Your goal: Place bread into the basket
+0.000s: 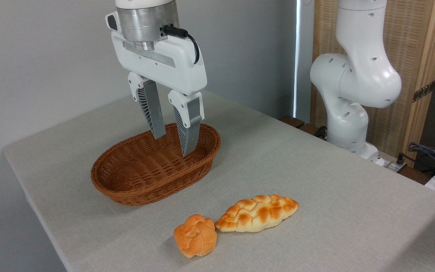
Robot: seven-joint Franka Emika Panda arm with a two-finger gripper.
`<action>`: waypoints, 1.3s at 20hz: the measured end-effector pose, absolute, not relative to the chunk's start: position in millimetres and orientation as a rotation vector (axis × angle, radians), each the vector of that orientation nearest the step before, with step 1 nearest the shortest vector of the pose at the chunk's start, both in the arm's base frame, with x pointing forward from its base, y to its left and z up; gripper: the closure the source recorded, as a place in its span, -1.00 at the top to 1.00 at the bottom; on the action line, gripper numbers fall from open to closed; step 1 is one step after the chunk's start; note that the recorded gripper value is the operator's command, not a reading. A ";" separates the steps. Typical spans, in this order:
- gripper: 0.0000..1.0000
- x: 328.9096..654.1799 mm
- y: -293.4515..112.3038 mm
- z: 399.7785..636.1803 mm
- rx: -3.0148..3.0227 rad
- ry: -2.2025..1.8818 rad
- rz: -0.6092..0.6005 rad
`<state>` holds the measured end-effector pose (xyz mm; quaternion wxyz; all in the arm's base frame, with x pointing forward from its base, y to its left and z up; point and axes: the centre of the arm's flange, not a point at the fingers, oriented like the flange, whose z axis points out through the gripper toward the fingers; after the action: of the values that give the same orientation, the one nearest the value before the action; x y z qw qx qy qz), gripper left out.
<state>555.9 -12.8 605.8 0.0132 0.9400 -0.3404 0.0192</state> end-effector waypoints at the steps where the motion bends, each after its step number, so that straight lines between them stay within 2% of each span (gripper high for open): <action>1: 1.00 555.9 -13.5 605.8 2.928 -1.062 0.060; 22: 1.00 553.3 -19.0 610.1 2.921 -1.085 0.069; 26: 1.00 552.8 -18.2 604.9 2.856 -1.246 0.056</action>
<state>552.8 -18.2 604.9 0.0127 0.9163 -0.3998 0.0179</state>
